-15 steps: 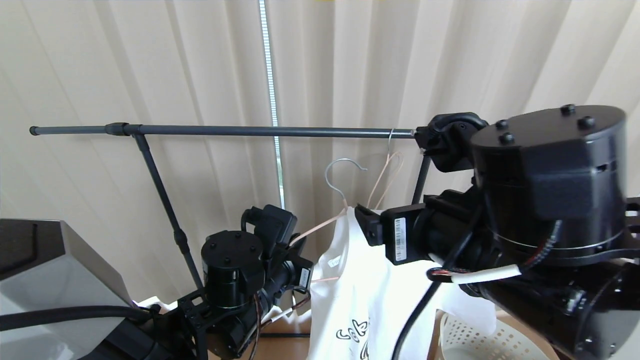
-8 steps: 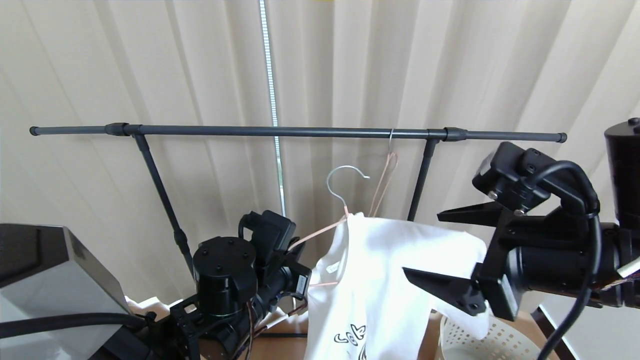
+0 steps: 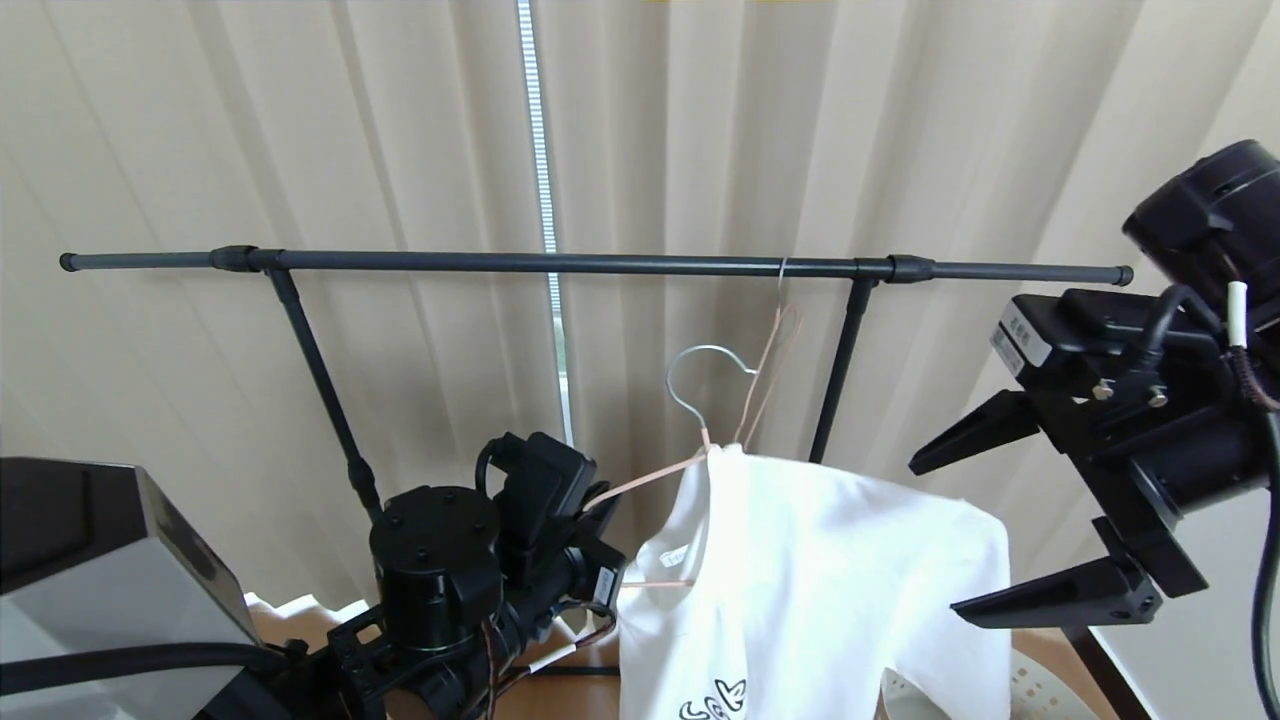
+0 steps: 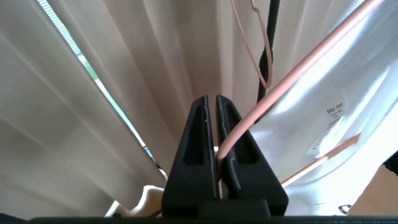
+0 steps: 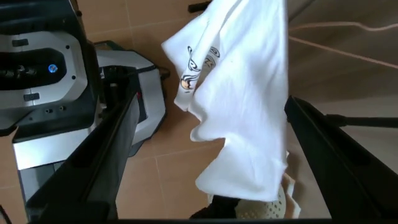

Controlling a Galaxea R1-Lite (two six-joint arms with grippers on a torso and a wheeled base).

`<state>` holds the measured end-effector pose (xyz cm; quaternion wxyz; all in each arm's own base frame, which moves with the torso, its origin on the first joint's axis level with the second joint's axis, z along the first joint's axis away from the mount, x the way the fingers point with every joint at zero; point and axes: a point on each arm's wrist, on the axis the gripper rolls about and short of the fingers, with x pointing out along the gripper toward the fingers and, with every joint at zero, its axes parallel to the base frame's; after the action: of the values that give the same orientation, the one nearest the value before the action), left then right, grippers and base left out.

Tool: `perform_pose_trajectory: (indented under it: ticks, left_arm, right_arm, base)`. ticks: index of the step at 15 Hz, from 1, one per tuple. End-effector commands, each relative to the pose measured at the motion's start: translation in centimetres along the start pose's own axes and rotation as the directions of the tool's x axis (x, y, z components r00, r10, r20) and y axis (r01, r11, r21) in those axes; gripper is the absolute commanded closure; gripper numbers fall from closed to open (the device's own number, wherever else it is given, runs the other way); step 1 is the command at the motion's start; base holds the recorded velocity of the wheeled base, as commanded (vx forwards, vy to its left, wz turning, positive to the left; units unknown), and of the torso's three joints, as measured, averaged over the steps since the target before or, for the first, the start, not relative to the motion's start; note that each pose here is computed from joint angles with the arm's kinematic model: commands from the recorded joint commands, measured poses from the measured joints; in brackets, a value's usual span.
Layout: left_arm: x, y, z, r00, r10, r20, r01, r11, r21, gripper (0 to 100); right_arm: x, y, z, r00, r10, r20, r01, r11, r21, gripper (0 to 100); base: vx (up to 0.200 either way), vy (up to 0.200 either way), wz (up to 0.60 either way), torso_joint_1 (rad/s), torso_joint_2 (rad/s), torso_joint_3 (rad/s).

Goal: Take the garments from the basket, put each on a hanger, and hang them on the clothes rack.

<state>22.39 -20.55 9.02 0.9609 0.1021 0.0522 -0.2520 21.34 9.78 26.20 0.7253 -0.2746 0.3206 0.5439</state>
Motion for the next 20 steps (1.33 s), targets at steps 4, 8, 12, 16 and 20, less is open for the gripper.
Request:
perform_pose_trajectory:
  ticks: [4, 8, 12, 16, 20]
  left_arm:
    - [-0.2, -0.4, -0.1, 1.0, -0.016, -0.002, 0.016, 1.0, 0.003, 100]
    - [-0.4, -0.7, 0.0, 1.0, -0.026, 0.0, 0.026, 1.0, 0.005, 100]
    - [-0.4, -0.7, 0.0, 1.0, -0.026, 0.001, 0.026, 1.0, 0.005, 100]
    - [-0.4, -0.7, 0.0, 1.0, -0.026, 0.001, 0.026, 1.0, 0.005, 100]
    - [-0.4, -0.7, 0.1, 1.0, -0.025, 0.011, 0.025, 1.0, 0.002, 100]
  right_arm:
    - [4.2, -3.4, 0.3, 0.996, 0.087, -0.02, -0.087, 0.996, 0.007, 0]
    - [6.7, -4.7, 0.5, 0.994, 0.102, -0.025, -0.102, 0.995, 0.0, 0]
    - [8.1, -5.3, 0.7, 0.992, 0.117, -0.035, -0.117, 0.993, 0.001, 0]
    - [8.4, -5.5, 0.6, 0.992, 0.117, -0.037, -0.117, 0.993, 0.007, 0]
    - [8.4, -5.6, 0.7, 0.993, 0.116, -0.036, -0.116, 0.993, 0.006, 0]
  base:
    - [0.0, 0.0, 0.0, 0.0, 0.0, 0.0]
    - [0.0, 0.0, 0.0, 0.0, 0.0, 0.0]
    - [0.0, 0.0, 0.0, 0.0, 0.0, 0.0]
    - [0.0, 0.0, 0.0, 0.0, 0.0, 0.0]
    - [0.0, 0.0, 0.0, 0.0, 0.0, 0.0]
